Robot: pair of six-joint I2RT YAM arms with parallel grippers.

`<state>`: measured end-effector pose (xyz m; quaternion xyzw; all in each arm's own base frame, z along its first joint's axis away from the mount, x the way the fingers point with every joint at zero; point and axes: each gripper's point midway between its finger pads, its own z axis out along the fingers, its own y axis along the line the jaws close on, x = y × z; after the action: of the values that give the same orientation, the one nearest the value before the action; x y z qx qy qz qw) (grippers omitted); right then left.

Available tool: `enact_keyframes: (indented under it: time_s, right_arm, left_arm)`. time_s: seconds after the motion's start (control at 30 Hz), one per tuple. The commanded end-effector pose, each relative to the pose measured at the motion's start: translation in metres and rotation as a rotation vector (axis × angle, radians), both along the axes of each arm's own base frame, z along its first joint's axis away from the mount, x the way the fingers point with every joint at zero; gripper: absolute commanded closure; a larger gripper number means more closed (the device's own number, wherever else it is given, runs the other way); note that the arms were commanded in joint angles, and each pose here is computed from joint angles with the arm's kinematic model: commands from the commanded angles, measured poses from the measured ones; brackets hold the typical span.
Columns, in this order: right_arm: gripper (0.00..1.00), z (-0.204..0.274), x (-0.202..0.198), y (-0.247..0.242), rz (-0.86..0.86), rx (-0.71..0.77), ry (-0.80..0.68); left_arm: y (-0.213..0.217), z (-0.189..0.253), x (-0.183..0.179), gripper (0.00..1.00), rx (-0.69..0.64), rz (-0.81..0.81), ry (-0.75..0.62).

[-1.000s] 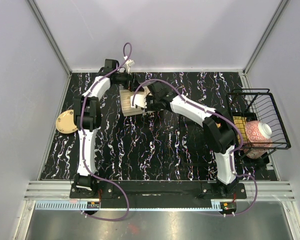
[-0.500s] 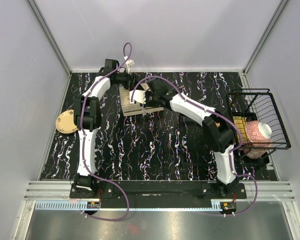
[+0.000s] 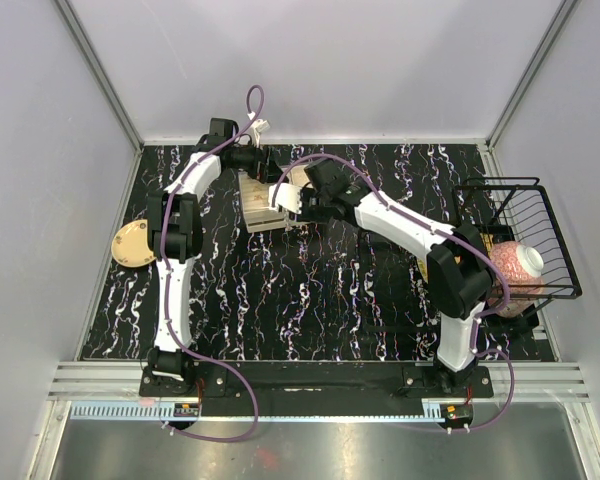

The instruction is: Organize the mixed jewelry

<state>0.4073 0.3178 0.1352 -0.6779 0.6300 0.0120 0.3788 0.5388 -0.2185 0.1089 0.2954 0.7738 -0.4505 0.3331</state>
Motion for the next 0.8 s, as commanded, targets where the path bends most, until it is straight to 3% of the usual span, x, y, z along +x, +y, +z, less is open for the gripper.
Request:
enact_keyframes:
  time_s: [0.0, 0.33, 0.77]
  right_arm:
    - [0.6, 0.012, -0.014, 0.001, 0.005, 0.055, 0.058]
    - [0.62, -0.021, -0.013, 0.018, 0.029, 0.038, 0.184]
    - [0.62, -0.035, 0.038, 0.029, -0.02, 0.018, 0.103]
  left_arm:
    - [-0.009, 0.031, -0.01, 0.05, -0.022, -0.023, -0.008]
    - [-0.009, 0.032, -0.007, 0.05, -0.03, -0.019, -0.012]
    - [-0.006, 0.027, -0.005, 0.05, -0.032, -0.013, 0.0]
